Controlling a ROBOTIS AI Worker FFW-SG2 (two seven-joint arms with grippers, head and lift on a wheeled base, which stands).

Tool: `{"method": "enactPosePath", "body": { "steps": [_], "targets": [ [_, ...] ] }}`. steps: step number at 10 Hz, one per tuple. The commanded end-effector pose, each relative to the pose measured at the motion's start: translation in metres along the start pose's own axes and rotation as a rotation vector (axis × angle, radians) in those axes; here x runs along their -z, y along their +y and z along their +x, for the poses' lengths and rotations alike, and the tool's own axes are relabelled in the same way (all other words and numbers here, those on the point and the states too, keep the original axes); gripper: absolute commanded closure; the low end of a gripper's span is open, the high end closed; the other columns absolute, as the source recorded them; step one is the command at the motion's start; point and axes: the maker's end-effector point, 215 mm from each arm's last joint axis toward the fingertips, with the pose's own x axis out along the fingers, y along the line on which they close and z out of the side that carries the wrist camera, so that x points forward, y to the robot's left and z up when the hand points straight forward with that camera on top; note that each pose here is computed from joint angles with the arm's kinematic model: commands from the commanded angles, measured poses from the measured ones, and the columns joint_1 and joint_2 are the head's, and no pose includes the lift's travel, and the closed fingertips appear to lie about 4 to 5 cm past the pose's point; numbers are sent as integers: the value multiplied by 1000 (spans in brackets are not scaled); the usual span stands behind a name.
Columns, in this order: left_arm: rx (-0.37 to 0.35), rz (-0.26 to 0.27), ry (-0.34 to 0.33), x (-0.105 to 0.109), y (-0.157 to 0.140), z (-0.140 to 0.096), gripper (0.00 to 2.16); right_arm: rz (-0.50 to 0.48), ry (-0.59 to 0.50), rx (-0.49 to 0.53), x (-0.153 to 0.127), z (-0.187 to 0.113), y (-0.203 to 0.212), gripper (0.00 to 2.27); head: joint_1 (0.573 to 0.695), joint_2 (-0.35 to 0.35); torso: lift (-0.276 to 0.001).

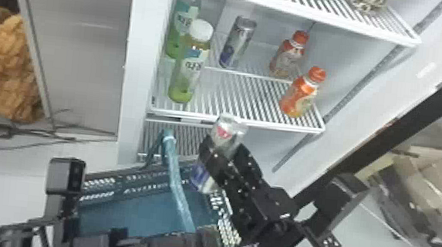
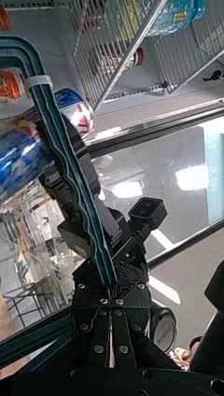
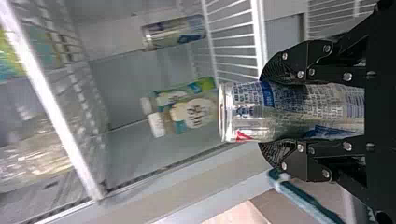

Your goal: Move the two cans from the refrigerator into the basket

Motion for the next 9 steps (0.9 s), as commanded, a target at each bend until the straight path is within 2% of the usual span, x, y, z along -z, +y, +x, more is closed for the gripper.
{"method": "enactPosePath", "body": {
  "steps": [1, 6, 9],
  "targets": [
    [1, -1, 1, 1, 0, 0, 1159, 6, 80, 2, 18, -2, -1, 855, 695, -350, -276],
    [0, 0, 0, 0, 0, 0, 1161, 2, 245, 8, 55, -11, -4, 855, 695, -350, -276],
    [0, 0, 0, 0, 0, 0, 1161, 3, 258, 11, 59, -11, -8, 828, 695, -350, -276]
  ]
}}
